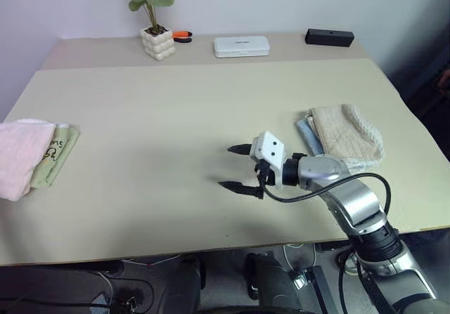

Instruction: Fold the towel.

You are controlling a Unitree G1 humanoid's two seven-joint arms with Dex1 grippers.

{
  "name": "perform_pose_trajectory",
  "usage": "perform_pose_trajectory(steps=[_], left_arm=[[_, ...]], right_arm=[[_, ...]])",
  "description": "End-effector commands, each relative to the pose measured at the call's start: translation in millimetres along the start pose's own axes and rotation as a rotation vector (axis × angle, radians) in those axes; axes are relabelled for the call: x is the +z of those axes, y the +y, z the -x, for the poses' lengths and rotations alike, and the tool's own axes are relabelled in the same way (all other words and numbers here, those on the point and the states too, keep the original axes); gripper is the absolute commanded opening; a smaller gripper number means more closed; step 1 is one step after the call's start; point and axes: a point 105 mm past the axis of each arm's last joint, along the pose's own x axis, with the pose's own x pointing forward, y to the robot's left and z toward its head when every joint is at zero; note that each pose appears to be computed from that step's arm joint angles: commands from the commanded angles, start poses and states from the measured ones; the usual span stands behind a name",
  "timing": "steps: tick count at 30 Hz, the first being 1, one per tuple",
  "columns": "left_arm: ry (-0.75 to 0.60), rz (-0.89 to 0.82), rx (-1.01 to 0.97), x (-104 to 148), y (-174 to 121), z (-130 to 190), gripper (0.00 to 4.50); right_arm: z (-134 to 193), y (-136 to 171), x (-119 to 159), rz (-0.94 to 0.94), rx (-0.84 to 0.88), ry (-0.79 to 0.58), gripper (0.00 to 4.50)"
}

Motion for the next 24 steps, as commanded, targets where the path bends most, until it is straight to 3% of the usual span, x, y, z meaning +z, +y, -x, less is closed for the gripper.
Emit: perform_pose_trajectory(steps=[1, 4, 10, 16, 24], left_arm=[[0.078, -0.222, -0.342, -12.3, -71.2, 2.9, 3.5], [0.267, -0.4, -0.686, -66.3, -136.0, 30.7, 3.5], [0.399, -0.441, -1.006, -127.3, -192.1, 75.4, 3.5], [0.407, -0.514, -1.105, -139.1, -201.9, 80.5, 3.5], [0.415, -0.573, -1.131, -150.5, -202.8, 77.9, 3.5]], right_arm=[[19.5, -25.2, 4.7, -0.01, -0.099, -0.012, 4.5], [37.4, -51.5, -1.2, -0.056, -0.237, -0.008, 4.5], [70.5, -74.2, -19.0, -0.145, -0.424, 0.009, 4.5], [92.2, -64.8, -34.7, -0.158, -0.467, 0.055, 4.5], [90.1, -63.8, -38.2, -0.146, -0.482, 0.059, 4.5]])
